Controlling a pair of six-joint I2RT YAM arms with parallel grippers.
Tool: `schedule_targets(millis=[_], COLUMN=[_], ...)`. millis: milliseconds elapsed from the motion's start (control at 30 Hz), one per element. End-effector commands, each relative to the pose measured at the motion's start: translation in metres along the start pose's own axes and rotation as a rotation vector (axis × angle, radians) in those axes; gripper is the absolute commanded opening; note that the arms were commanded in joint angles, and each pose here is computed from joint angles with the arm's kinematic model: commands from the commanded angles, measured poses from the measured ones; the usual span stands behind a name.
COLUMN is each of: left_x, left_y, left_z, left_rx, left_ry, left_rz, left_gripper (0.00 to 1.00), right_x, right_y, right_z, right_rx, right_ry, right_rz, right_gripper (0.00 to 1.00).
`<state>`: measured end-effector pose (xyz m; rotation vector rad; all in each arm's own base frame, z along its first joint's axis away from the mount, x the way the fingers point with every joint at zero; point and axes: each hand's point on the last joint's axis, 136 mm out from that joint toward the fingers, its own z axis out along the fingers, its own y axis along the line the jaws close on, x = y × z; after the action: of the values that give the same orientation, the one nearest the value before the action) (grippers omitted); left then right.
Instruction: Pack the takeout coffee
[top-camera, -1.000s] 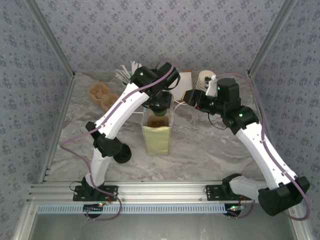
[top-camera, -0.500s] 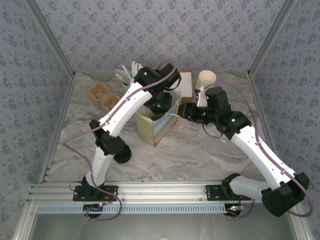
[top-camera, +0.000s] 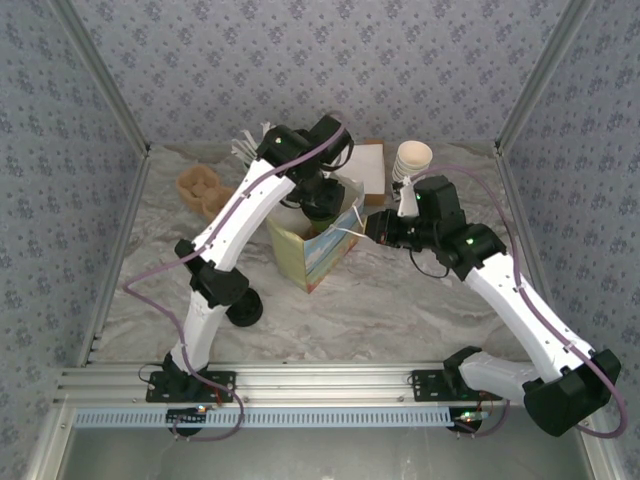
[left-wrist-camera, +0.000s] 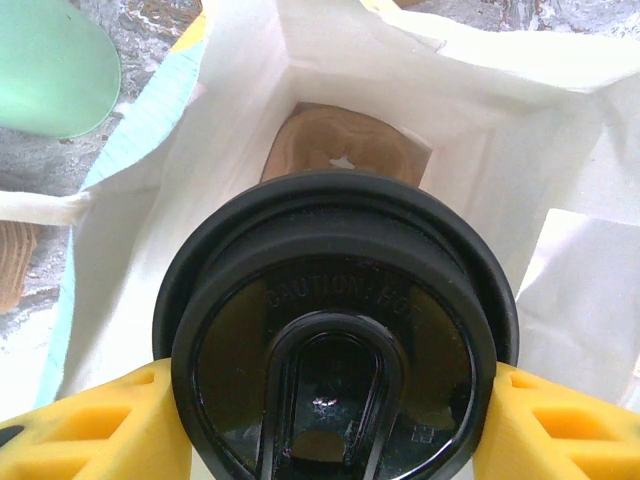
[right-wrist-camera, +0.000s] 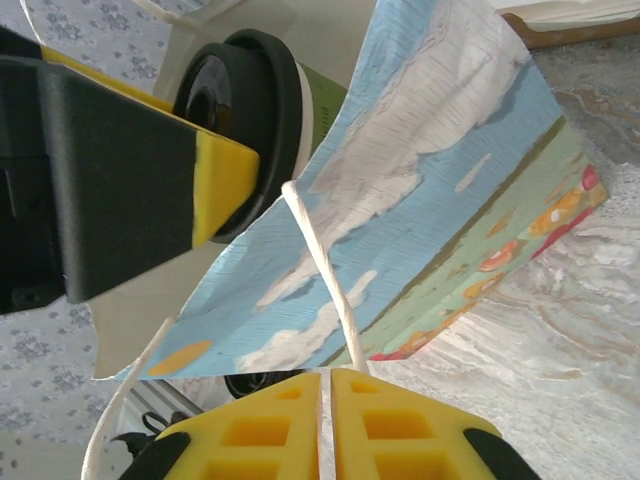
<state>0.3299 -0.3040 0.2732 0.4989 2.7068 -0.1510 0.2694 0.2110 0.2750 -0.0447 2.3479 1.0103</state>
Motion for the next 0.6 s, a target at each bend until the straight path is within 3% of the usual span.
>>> schedule_targets(millis=[0, 100, 267, 433, 567], left_x=[0.032, 0.032, 0.033, 0.030, 0.028], left_y=[0.014, 0.016, 0.021, 0.019, 0.023], left_z=[-0.025, -0.036, -0.045, -0.046, -0.040], left_rx=[-0.022, -0.023, -0.049, -0.052, -0.080], left_ry=[0.088, 0.058, 0.038, 0.022, 0.025], left_rz=[0.076, 0.081, 0.093, 0.100, 0.110], left_gripper=[0.42, 0.42, 0.42, 0.42, 0.42], right_x=[-0.001, -0.004, -0.036, -0.066, -0.085], right_y=[0.005, -0.001, 0.003, -0.009, -0.003], right_z=[-0.009, -0.015, -0.040, -0.028, -0.002], right_rx=[-0.019, 0.005, 0.018, 0.069, 0.014], right_ry=[0.013, 0.023, -0.066, -0.100, -0.095], right_rz=[-0.068, -0.061, -0.059, -0.063, -0.077], right_gripper=[0.13, 0.28, 0.53, 0.56, 0.56])
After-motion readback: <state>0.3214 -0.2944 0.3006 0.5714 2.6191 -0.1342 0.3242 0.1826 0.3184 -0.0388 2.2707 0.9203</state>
